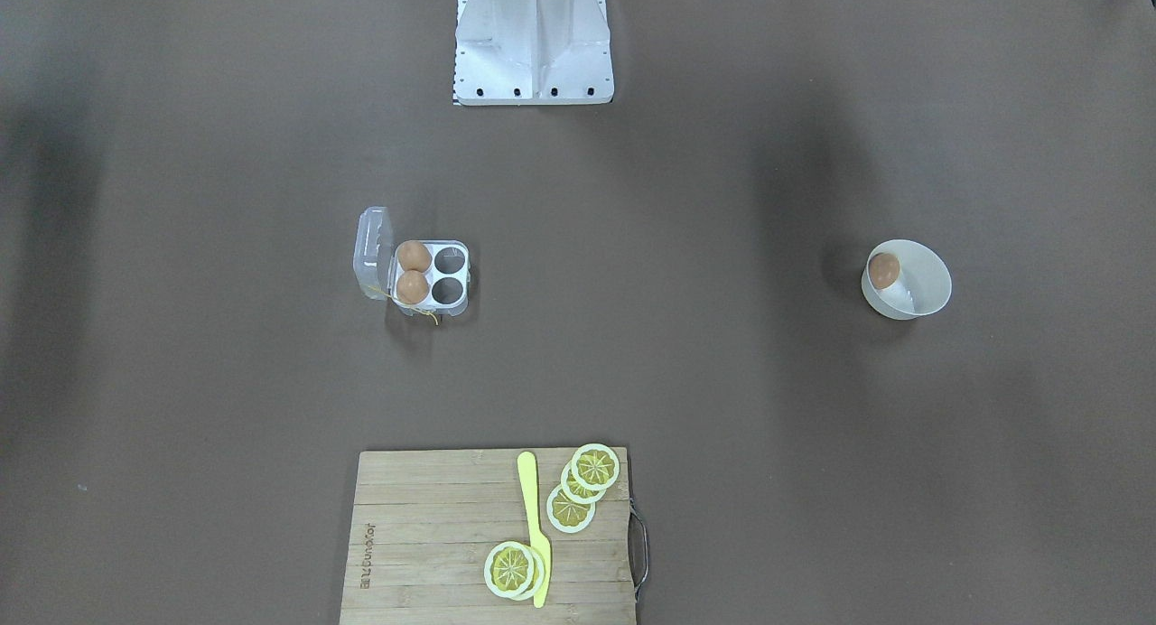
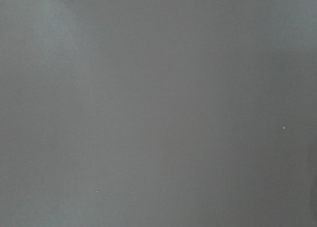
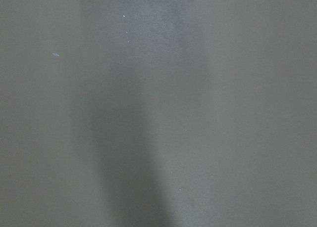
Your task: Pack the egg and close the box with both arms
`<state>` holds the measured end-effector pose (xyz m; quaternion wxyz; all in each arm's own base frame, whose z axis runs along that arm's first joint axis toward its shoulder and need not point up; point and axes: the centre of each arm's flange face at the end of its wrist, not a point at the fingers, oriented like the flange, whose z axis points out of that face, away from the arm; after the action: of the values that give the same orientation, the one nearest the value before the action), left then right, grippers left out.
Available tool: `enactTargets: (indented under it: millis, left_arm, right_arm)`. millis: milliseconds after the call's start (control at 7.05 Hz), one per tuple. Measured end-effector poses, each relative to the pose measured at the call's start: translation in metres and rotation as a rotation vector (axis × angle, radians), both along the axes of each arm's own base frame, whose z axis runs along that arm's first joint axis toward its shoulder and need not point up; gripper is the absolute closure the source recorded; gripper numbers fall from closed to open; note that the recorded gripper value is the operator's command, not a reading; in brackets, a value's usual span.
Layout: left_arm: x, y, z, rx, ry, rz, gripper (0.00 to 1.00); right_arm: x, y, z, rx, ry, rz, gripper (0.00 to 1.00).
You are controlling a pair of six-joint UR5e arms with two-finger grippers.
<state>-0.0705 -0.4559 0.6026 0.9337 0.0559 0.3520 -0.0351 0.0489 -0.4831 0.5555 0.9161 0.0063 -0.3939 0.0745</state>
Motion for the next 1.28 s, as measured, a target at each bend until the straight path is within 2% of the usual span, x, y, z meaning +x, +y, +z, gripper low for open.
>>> enactTargets:
  millis: [426,710,852,1135,1277]
  left_arm:
    - [0.002,-0.002,-0.01,0.018,0.016,0.004,0.02]
    - [0.015,-0.014,-0.048,0.083,0.123,0.031,0.02]
    - [0.028,-0.018,-0.059,0.093,0.171,0.058,0.02]
    - [0.044,-0.032,-0.078,0.09,0.208,0.066,0.02]
    - [0.06,-0.039,-0.089,0.058,0.224,0.047,0.02]
  right_arm:
    - [0.0,0.0,-0.001,0.0,-0.005,0.0,0.0]
    - [-0.001,0.0,-0.001,-0.001,-0.008,0.001,0.0]
    - [-0.001,0.0,-0.002,0.0,-0.008,0.001,0.0]
    - [-0.001,0.0,-0.002,0.0,-0.011,0.001,0.0]
    - [-0.001,0.0,-0.002,-0.001,-0.012,0.0,0.0]
